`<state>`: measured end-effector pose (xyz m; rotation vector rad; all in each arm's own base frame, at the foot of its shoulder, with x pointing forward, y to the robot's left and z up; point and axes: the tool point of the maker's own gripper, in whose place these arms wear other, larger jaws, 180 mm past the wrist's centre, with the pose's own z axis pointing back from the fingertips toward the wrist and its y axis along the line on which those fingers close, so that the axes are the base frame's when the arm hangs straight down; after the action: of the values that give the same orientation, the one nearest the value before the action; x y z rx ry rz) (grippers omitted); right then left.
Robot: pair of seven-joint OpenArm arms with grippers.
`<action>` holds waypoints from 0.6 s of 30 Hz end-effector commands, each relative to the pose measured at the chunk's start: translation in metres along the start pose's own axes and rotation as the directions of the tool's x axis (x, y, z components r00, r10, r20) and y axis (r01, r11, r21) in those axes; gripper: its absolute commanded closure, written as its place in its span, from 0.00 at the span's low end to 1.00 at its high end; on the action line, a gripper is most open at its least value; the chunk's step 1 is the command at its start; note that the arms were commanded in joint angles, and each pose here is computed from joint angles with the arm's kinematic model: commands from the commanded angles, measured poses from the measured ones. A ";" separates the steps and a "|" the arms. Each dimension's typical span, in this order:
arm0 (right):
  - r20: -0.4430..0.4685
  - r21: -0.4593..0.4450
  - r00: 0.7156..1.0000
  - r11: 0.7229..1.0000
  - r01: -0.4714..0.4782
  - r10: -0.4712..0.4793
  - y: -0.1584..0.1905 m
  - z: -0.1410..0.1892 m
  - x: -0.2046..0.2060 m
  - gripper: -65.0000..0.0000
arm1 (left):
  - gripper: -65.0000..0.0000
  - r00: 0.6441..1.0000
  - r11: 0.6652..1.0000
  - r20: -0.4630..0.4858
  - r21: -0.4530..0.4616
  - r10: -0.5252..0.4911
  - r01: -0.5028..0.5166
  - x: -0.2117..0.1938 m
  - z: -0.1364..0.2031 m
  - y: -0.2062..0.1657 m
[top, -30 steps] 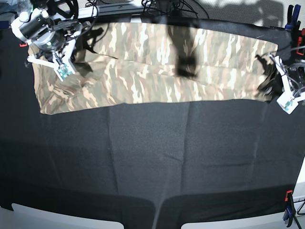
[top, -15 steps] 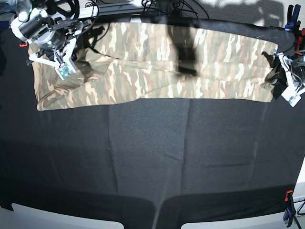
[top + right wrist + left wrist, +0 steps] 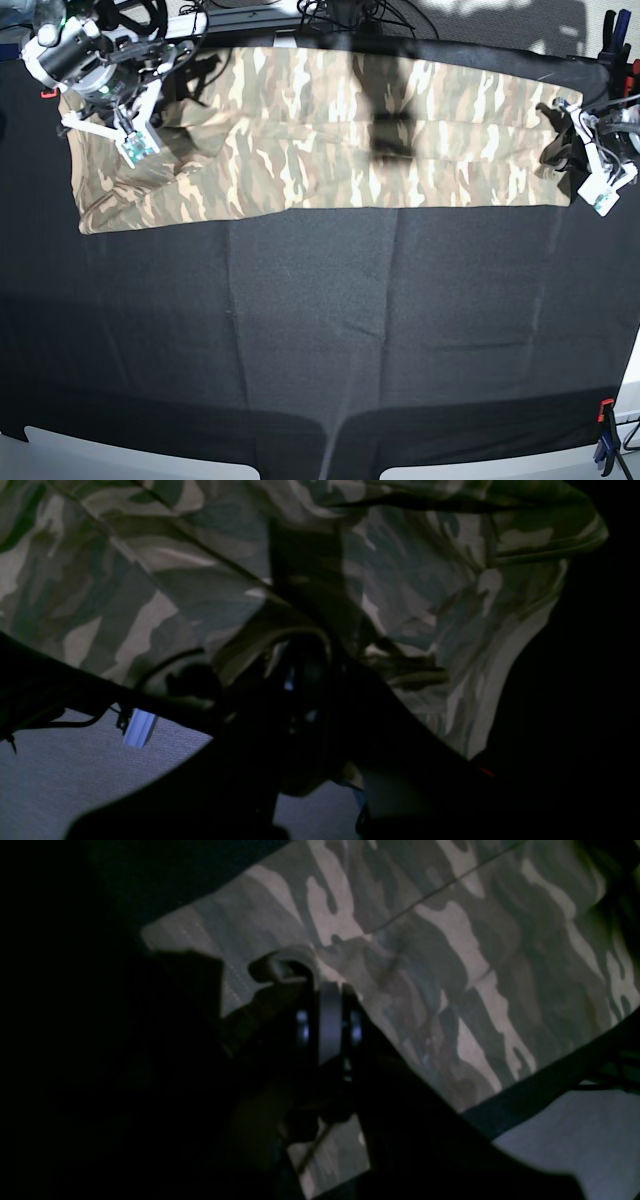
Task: Layout the t-shirt on the table in an organized manner, then fold the t-shirt properly
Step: 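Grasp the shirt's folded edge with both grippers, then pull the folded edge with both grippers, straightening the shirt strip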
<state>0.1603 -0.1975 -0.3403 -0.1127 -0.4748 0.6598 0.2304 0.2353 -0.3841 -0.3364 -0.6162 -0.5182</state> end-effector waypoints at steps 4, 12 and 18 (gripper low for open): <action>0.033 -0.021 0.999 1.000 -0.011 0.012 -0.005 0.004 0.007 1.00 | 1.00 1.000 1.000 -0.001 0.010 -0.017 0.017 0.001 0.006 0.004; 0.091 -0.107 0.994 0.993 -0.046 0.055 -0.020 0.006 0.019 1.00 | 1.00 0.999 1.000 -0.044 0.002 -0.007 0.007 -0.019 0.007 -0.002; 0.116 -0.166 0.992 0.985 -0.038 0.057 -0.030 0.008 0.024 1.00 | 1.00 0.999 1.000 -0.036 0.002 -0.005 0.005 -0.017 0.006 -0.002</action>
<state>0.1854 -0.2056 -0.3248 -0.2196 -0.6159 0.6687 0.2064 0.2378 -0.3988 -0.3346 -0.5544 -0.5153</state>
